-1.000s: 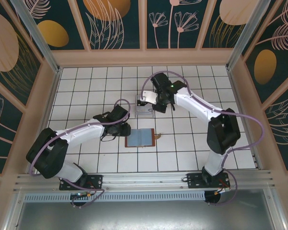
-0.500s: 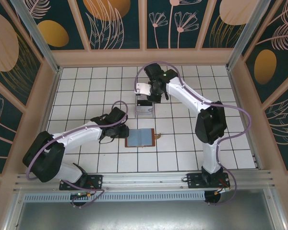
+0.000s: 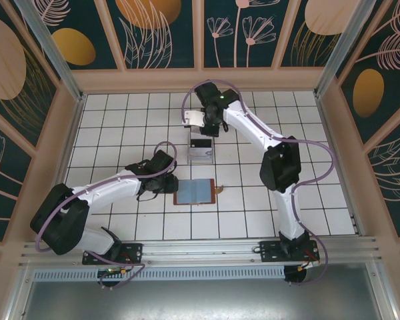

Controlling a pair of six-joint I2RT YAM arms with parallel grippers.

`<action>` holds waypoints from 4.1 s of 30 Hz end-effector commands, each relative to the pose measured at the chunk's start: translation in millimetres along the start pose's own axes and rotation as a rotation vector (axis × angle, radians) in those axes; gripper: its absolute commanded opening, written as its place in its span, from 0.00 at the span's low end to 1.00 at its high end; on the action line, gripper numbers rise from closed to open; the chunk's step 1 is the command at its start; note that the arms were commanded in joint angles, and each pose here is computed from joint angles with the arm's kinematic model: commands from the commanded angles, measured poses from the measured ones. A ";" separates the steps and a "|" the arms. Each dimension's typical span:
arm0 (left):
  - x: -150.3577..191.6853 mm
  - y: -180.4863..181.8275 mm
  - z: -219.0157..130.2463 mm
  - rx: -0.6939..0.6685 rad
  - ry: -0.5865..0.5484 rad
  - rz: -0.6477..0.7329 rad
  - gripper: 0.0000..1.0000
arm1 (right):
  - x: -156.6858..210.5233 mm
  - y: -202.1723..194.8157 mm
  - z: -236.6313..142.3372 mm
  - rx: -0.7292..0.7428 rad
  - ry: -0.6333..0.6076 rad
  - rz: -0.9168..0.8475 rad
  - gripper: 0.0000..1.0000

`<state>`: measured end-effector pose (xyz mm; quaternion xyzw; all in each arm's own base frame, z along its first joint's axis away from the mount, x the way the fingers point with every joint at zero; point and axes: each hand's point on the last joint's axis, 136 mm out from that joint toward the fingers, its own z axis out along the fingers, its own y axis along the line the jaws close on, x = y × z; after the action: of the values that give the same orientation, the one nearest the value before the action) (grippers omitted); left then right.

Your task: Take the credit cards out of the card holder

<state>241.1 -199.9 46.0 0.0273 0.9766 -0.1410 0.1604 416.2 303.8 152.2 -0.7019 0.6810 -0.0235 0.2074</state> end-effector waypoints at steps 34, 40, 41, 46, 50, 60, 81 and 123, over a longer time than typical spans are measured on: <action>6.8 6.9 10.0 -0.034 0.033 0.009 0.32 | 9.4 -3.7 46.6 -0.041 0.055 0.001 0.17; 7.4 7.5 11.2 -0.036 0.038 0.011 0.32 | 8.4 -10.5 47.7 -0.008 0.055 0.006 0.18; 7.6 7.2 11.2 -0.036 0.038 0.012 0.32 | 9.1 -9.4 47.7 -0.012 0.058 0.006 0.18; 6.6 6.6 10.4 -0.035 0.035 0.015 0.32 | 4.3 -5.0 42.2 -0.034 0.032 0.019 0.25; 4.2 4.8 9.3 -0.032 0.032 0.016 0.32 | 5.2 -7.1 36.9 -0.020 0.035 0.032 0.30; 2.8 4.4 6.8 -0.031 0.027 0.016 0.32 | 4.2 5.9 31.9 -0.047 0.029 0.036 0.32; 2.2 4.6 4.4 -0.031 0.022 0.010 0.33 | -7.2 7.1 14.2 0.008 0.015 0.019 0.33; 4.7 7.4 3.3 -0.035 0.018 0.004 0.32 | 0.7 -11.0 46.9 0.105 0.071 0.035 0.34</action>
<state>239.1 -196.8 35.5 0.0268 0.9803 -0.1275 0.1483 420.9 316.6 102.6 -0.6917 0.6942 -0.0480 0.1935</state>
